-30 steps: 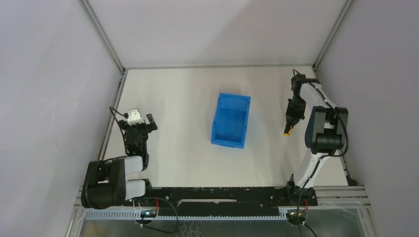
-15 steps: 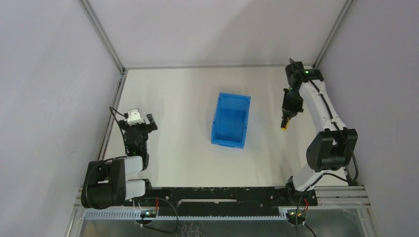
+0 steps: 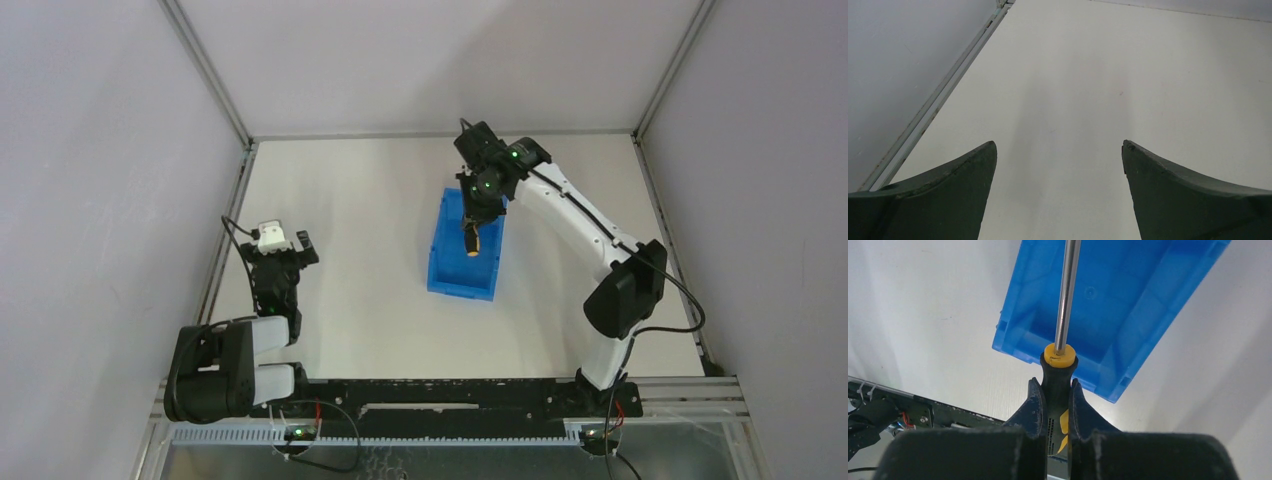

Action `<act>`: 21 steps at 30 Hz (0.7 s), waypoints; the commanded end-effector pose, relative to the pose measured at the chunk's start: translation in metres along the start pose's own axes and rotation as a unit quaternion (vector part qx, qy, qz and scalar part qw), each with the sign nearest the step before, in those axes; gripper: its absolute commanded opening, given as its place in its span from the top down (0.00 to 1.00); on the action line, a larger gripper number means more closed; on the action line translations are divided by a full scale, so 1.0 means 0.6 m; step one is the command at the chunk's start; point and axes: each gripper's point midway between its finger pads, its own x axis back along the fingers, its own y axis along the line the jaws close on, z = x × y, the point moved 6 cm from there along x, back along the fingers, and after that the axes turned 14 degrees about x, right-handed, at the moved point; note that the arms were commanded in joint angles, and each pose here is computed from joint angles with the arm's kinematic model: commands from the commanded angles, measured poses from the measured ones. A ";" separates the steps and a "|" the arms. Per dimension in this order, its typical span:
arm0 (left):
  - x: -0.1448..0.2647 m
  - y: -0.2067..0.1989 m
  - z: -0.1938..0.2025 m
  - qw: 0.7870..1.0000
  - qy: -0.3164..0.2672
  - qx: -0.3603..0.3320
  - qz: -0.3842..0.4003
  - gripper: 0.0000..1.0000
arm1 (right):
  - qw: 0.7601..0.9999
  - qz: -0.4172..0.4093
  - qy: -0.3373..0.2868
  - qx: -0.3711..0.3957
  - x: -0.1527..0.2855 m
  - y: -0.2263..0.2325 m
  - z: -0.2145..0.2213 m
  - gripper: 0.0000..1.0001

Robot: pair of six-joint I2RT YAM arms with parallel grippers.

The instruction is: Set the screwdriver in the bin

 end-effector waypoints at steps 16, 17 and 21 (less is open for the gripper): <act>-0.017 -0.011 -0.035 0.999 -0.036 0.009 0.005 0.00 | 0.991 0.081 0.089 0.052 -0.239 -0.009 0.029 0.92; -0.017 -0.011 -0.036 0.999 -0.037 0.009 0.004 0.00 | 0.991 0.082 0.089 0.051 -0.250 -0.009 0.033 0.84; -0.017 -0.011 -0.036 0.999 -0.036 0.009 0.005 0.00 | 0.992 0.082 0.081 0.041 -0.260 -0.008 0.038 0.60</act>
